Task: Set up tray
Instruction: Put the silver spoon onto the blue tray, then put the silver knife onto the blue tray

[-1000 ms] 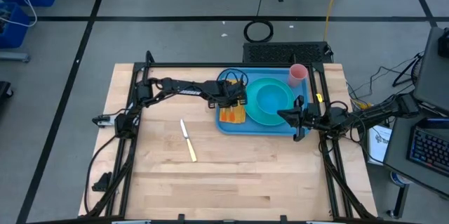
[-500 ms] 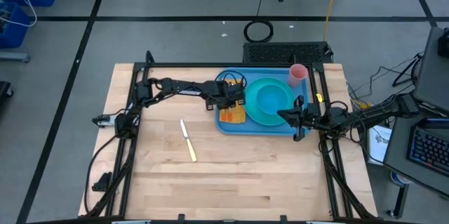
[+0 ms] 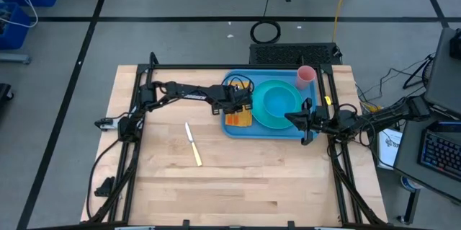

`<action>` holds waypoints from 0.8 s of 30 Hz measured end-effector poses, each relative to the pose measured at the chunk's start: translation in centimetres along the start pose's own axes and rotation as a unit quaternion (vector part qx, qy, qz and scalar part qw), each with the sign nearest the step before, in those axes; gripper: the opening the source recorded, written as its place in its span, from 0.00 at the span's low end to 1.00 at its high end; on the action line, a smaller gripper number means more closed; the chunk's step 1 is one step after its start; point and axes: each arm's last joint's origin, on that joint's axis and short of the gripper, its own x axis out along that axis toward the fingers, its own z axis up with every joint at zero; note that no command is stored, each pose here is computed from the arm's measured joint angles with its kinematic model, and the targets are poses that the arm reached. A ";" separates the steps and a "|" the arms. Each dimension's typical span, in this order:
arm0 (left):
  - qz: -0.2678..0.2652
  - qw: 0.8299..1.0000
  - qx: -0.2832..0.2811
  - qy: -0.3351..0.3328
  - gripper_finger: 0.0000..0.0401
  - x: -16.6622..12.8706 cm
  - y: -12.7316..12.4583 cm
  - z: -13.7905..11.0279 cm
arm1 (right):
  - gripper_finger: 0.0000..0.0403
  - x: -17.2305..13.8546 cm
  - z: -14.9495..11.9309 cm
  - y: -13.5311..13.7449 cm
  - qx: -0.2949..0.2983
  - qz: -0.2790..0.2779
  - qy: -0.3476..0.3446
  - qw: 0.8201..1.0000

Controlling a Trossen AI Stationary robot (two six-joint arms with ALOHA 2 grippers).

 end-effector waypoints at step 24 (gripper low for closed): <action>-0.003 0.998 -0.026 -0.062 0.19 -4.2 -0.1 -1.3 | 0.00 0.0 0.0 0.0 0.000 0.000 0.001 1.000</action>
